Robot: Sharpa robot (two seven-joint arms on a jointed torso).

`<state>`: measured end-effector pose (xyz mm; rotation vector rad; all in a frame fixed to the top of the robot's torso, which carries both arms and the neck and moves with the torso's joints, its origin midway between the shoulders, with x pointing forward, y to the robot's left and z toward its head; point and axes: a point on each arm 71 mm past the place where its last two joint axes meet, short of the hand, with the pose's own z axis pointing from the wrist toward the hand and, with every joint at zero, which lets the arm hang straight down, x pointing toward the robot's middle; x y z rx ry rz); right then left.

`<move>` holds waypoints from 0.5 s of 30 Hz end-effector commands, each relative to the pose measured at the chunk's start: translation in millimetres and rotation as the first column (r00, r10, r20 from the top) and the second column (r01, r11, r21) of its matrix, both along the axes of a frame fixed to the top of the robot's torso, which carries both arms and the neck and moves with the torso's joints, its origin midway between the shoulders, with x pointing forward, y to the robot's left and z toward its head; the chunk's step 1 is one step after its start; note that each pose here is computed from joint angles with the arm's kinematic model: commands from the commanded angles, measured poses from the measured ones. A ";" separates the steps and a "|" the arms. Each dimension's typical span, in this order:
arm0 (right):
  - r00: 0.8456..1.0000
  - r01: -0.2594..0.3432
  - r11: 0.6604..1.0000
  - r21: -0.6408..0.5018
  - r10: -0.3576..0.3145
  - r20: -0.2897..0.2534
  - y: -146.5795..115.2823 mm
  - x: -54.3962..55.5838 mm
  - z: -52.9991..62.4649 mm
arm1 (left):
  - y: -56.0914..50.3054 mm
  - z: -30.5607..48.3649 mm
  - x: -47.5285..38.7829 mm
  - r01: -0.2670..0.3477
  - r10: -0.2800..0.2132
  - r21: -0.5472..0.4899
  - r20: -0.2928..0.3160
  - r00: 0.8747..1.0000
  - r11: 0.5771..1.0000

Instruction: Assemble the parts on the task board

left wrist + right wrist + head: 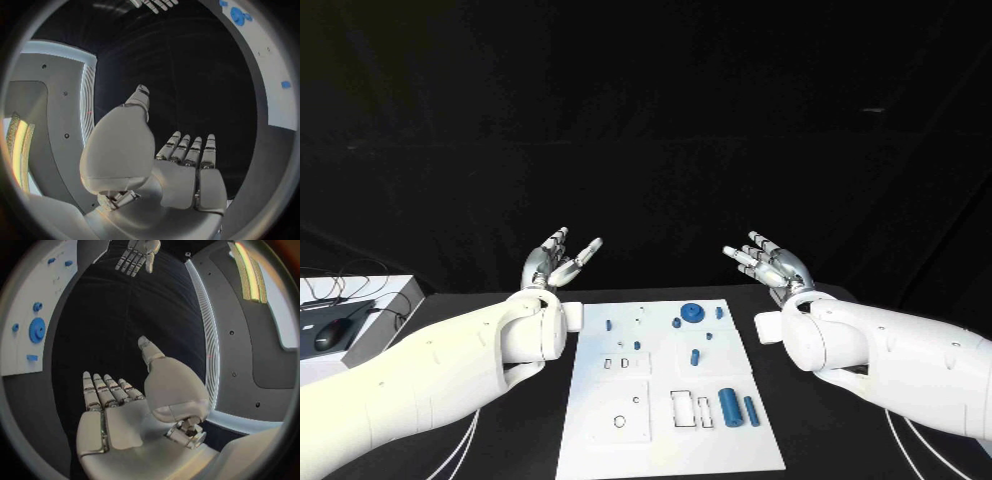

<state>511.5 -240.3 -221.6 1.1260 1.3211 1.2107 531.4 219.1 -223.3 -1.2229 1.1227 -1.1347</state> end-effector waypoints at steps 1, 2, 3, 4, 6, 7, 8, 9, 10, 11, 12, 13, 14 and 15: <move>0.982 -0.186 0.983 -0.001 0.186 -0.042 3.6 6.0 0.3 | -3.1 2.2 7.9 0.072 -0.072 -0.003 0.017 0.997 0.997; 0.980 -0.196 0.981 -0.006 0.196 -0.046 1.5 7.9 0.8 | -2.5 2.4 9.5 0.071 -0.071 -0.002 0.018 0.997 0.997; 0.978 -0.203 0.979 -0.010 0.203 -0.049 0.1 9.2 1.1 | -2.1 2.5 10.5 0.070 -0.070 -0.002 0.019 0.997 0.998; 0.976 -0.211 0.977 -0.014 0.210 -0.052 -1.6 10.6 1.6 | -1.8 2.7 11.4 0.070 -0.070 -0.002 0.019 0.997 0.998; 0.973 -0.223 0.975 -0.020 0.222 -0.057 -4.1 12.8 2.2 | -1.5 2.8 12.0 0.069 -0.069 -0.001 0.020 0.997 0.998; 0.972 -0.227 0.974 -0.022 0.226 -0.059 -5.0 13.6 2.5 | -1.5 2.8 12.0 0.069 -0.069 -0.001 0.020 0.997 0.998; 0.972 -0.230 0.973 -0.024 0.228 -0.061 -5.6 14.1 2.6 | -1.5 2.8 12.0 0.069 -0.069 -0.001 0.020 0.997 0.998; 0.971 -0.232 0.972 -0.024 0.230 -0.061 -6.0 14.4 2.7 | -1.5 2.8 12.0 0.069 -0.069 -0.001 0.020 0.997 0.998; 0.970 -0.212 0.953 -0.215 0.232 0.073 -17.6 12.0 5.4 | 1.2 -1.0 7.0 0.122 -0.123 0.014 0.027 0.992 0.992; 0.969 -0.211 0.950 -0.231 0.235 0.082 -17.6 11.9 5.7 | 1.3 -1.3 6.8 0.130 -0.131 0.013 0.024 0.991 0.991; 0.966 -0.207 0.942 -0.264 0.240 0.097 -17.4 11.6 6.1 | 1.4 -1.8 6.4 0.148 -0.148 0.013 0.019 0.989 0.989; 0.963 -0.205 0.933 -0.295 0.246 0.110 -17.0 11.2 6.4 | 1.5 -2.0 5.9 0.163 -0.163 0.013 0.016 0.987 0.987; 0.958 -0.203 0.919 -0.338 0.258 0.125 -16.2 10.5 6.5 | 1.7 -2.1 5.2 0.182 -0.182 0.014 0.013 0.983 0.983; 0.952 -0.201 0.902 -0.382 0.271 0.139 -15.2 9.8 6.5 | 1.7 -2.1 4.4 0.201 -0.201 0.017 0.011 0.980 0.980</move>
